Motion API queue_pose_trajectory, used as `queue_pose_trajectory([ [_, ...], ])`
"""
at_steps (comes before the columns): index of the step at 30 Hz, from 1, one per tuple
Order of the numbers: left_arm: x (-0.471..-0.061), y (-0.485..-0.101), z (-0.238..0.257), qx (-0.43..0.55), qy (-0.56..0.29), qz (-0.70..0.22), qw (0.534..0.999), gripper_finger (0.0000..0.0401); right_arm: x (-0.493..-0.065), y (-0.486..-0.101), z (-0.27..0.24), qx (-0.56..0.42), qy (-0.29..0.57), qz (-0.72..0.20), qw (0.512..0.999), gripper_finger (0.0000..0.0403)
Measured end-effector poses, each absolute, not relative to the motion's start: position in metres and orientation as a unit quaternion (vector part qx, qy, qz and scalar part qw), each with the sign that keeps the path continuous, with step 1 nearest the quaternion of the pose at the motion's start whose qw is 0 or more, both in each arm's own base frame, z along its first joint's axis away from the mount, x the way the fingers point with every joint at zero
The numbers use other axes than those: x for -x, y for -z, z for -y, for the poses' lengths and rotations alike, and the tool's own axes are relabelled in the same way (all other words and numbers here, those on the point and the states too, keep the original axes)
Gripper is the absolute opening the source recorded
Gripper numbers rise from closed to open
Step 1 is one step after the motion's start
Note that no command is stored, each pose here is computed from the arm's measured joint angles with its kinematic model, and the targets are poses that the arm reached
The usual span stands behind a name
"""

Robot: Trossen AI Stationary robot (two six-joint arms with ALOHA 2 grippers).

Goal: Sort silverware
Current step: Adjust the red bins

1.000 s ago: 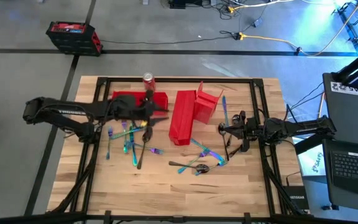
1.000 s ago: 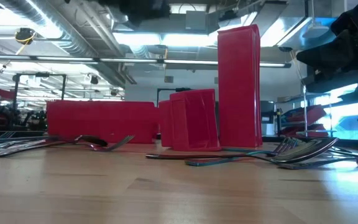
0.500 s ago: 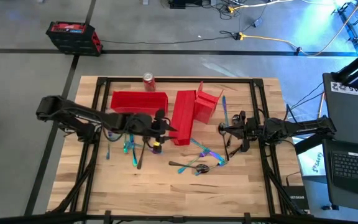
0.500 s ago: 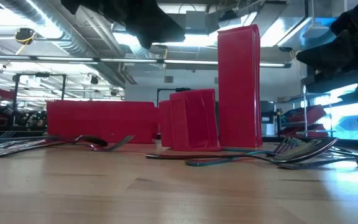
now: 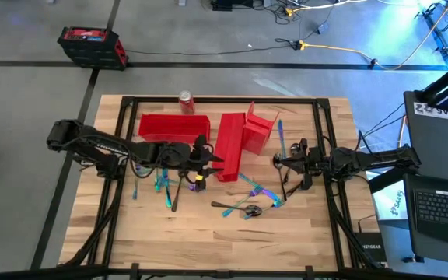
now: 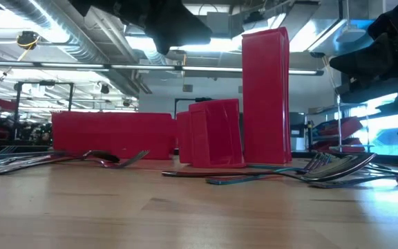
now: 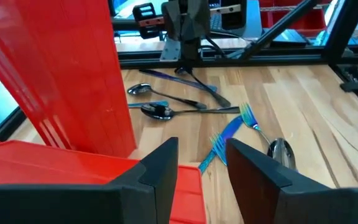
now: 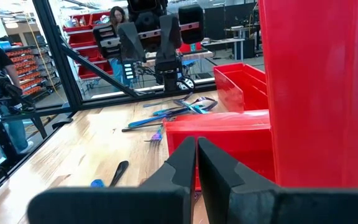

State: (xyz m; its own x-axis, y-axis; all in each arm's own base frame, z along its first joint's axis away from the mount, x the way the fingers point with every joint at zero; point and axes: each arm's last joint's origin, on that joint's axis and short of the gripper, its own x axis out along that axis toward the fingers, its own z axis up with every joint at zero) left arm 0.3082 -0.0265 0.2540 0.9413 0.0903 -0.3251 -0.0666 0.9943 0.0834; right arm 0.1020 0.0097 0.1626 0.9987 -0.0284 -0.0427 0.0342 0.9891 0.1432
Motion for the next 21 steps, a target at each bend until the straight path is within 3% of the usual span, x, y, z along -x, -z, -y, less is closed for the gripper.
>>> queue_pose_trajectory([
  [21, -0.306, -0.243, 0.015, -0.145, -0.019, -0.226, 0.963, 0.0122, -0.102, -0.163, -0.010, -0.072, 0.016, -0.020, 0.997, 0.0000],
])
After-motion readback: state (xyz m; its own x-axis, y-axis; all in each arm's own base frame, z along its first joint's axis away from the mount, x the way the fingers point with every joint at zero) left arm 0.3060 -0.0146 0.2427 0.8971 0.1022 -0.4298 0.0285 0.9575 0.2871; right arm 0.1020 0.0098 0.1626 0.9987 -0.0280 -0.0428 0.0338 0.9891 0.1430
